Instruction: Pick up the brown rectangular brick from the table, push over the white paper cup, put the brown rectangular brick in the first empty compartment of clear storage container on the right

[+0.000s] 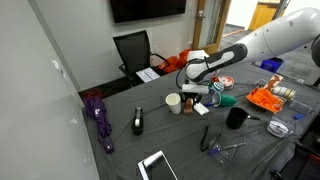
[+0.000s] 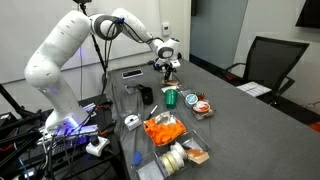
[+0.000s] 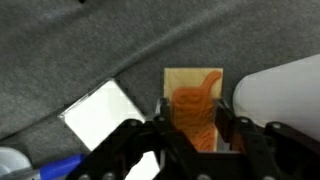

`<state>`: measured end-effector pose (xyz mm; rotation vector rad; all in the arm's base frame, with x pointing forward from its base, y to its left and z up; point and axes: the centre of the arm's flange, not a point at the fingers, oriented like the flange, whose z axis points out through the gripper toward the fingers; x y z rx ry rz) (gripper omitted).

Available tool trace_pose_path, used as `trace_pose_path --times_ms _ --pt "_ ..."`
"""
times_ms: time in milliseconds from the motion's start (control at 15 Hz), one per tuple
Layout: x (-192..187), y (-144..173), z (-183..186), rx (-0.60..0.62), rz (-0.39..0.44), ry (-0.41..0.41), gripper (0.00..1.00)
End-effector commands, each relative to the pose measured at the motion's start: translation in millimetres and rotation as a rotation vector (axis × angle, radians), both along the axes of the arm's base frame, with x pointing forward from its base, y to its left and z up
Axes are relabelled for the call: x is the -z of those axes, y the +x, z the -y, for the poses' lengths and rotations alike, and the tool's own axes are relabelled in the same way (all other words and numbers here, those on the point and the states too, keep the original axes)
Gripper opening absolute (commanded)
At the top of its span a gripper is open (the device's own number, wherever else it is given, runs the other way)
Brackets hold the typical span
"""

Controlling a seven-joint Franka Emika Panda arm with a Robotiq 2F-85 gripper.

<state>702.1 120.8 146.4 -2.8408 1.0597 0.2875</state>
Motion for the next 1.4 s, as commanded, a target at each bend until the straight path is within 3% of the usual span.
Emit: trace_pose_path --times_ms 0,467,1133,1200,1333 --pt "-1.0 4.8 -27.2 0.007 0.045 0.074 0.22" --pt "6.8 -1.2 -61.3 -0.045 0.064 0.101 0.22" --pt "33.8 4.6 -64.3 -0.235 0.038 0.116 0.22" --pt "-29.0 -21.0 -6.2 -0.263 0.042 0.138 0.22" --pt "-40.5 -18.8 11.7 -0.313 0.056 0.155 0.22"
